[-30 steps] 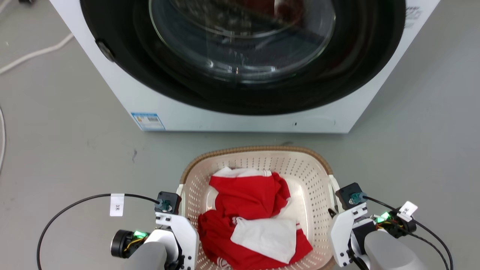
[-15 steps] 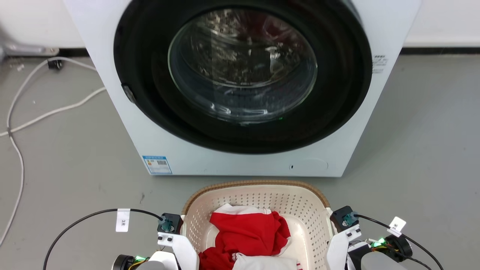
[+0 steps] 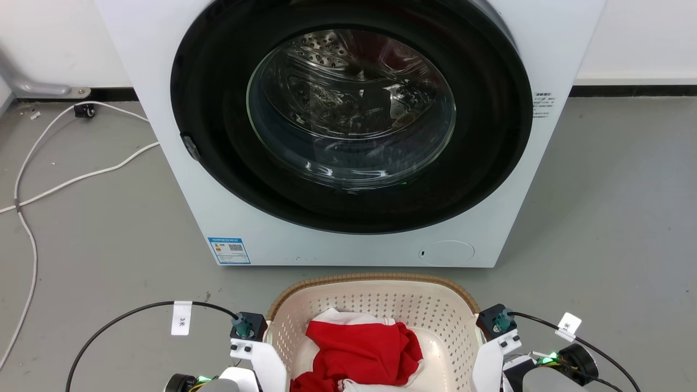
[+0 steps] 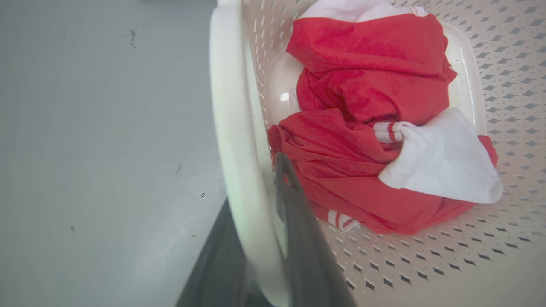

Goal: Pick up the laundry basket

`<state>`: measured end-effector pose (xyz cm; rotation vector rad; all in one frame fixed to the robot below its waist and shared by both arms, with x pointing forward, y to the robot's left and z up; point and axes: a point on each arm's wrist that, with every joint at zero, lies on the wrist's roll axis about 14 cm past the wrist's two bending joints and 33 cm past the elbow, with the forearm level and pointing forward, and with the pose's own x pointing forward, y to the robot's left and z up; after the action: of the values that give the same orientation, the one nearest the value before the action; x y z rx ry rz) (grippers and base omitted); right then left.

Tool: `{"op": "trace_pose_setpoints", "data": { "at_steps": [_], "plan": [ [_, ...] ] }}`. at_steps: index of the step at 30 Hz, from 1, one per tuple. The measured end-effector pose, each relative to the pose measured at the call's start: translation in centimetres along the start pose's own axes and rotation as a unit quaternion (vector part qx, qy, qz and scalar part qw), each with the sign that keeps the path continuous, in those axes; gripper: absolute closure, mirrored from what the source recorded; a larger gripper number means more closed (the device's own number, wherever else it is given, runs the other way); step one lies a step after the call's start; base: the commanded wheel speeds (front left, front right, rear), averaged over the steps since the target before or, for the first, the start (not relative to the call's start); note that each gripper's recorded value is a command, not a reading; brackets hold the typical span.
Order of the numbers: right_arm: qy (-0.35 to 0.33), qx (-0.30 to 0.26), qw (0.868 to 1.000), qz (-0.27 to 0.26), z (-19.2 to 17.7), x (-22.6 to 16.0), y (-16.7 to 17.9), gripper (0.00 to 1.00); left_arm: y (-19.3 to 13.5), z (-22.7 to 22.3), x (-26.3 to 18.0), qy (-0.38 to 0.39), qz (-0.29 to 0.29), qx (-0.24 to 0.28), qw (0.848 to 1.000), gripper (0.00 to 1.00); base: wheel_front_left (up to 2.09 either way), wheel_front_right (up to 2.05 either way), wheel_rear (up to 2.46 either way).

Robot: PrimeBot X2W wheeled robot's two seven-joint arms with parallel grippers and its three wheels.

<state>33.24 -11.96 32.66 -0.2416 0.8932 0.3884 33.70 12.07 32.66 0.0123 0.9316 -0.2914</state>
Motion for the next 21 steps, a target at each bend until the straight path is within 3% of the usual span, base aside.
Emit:
{"op": "trace_pose_setpoints", "data": {
  "at_steps": [21],
  "plan": [
    [0.014,0.005,1.000,0.000,-0.47,0.14,-0.26,1.00,-0.28,-0.05,0.21,0.013,-0.008,0.004,1.000,1.00,0.00,0.00,0.00]
  ]
}}
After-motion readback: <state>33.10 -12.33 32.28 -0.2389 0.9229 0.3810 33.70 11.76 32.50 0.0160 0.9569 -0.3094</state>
